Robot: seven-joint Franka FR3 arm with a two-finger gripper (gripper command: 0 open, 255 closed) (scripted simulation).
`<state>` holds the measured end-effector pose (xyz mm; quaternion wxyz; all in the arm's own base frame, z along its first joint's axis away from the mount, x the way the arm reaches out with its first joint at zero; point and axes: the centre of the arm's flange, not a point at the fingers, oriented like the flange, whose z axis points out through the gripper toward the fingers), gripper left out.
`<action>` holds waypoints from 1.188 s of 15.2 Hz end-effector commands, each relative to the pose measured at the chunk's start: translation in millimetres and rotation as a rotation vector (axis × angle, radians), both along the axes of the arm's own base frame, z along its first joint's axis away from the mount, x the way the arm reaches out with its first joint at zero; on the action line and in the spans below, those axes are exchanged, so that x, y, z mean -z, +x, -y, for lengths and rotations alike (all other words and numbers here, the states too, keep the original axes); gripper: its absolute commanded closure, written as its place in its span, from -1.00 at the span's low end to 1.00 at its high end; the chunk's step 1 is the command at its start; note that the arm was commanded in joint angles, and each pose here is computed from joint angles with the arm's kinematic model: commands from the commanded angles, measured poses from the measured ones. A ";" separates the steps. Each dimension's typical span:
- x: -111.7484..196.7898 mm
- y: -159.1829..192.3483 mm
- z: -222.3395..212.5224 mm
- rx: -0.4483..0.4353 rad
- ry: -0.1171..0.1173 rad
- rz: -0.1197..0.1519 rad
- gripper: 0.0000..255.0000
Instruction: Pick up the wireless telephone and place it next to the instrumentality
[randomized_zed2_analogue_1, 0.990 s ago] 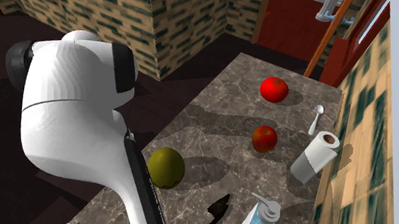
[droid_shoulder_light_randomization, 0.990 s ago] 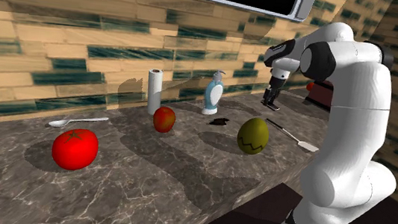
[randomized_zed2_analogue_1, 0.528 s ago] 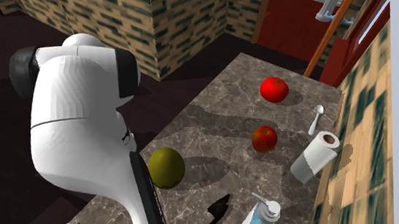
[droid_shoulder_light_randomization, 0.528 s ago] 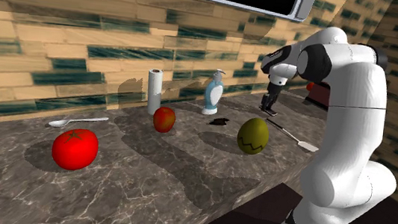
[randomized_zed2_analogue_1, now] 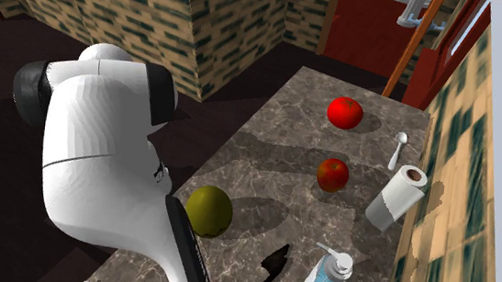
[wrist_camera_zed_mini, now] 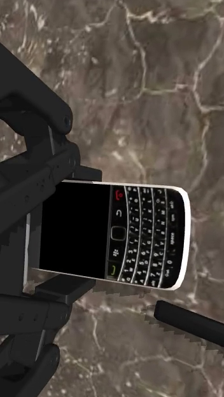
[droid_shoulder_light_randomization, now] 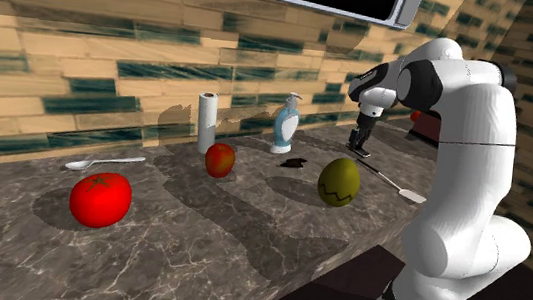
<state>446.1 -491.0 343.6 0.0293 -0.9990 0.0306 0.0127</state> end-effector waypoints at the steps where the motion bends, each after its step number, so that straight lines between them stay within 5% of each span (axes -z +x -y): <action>1: 0.0 0.0 0.0 0.000 0.000 0.000 1.00; 2: 0.0 0.0 0.0 0.000 0.000 0.000 -1.00; 7: 0.0 0.0 0.0 0.000 0.000 0.000 -1.00; 11: -49.9 1.2 3.0 0.000 0.000 0.000 -1.00; 18: -49.9 1.2 3.0 0.000 0.000 0.000 -1.00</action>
